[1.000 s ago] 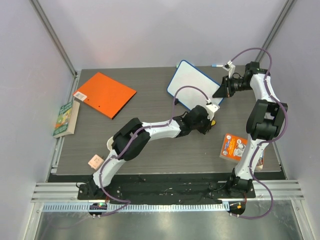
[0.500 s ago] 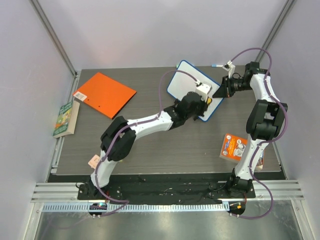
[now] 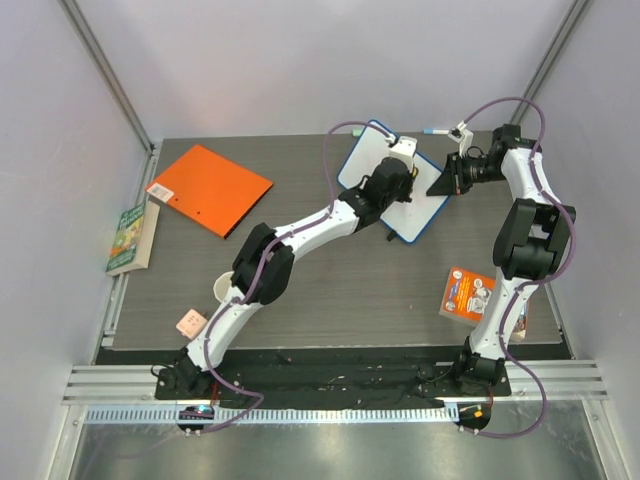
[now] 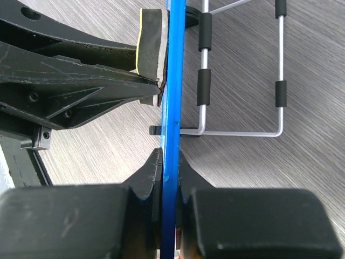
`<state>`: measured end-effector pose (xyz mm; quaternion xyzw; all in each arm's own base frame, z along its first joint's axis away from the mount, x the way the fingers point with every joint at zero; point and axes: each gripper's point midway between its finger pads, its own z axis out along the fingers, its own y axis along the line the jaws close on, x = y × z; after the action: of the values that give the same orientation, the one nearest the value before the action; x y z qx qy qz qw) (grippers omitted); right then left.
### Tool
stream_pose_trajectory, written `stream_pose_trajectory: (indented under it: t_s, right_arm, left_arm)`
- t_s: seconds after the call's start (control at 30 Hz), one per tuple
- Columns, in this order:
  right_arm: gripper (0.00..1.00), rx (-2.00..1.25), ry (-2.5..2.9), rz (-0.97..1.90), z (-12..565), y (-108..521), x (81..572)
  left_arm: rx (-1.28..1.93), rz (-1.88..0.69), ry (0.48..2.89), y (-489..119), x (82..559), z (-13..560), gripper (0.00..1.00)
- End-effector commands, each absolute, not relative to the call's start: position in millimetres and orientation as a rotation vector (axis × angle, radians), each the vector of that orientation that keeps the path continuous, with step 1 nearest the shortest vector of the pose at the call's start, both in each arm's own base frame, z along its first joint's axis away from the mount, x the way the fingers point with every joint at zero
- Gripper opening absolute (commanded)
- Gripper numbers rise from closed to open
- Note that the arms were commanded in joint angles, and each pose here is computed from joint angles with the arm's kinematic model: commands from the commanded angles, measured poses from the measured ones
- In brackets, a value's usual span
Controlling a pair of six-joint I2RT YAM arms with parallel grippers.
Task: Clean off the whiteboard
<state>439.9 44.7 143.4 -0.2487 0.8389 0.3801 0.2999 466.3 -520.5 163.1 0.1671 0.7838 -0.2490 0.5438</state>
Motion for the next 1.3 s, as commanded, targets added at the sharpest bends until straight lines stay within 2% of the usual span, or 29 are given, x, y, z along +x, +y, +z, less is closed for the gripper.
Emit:
stream_pose_trajectory:
  t_s: [0.0,0.43,1.27]
  right_arm:
    - [0.01,-0.846,2.402,0.954,86,55,412]
    - [0.01,-0.839,2.39,0.974,89,58,412]
    - [0.02,-0.841,2.361,1.008,97,62,411]
  left_arm:
    - [0.469,-0.638,1.962,-534,445,115,0.0]
    - [0.696,-0.623,2.04,-557,371,54,0.0]
    - [0.731,-0.55,2.187,-545,331,-26,0.0]
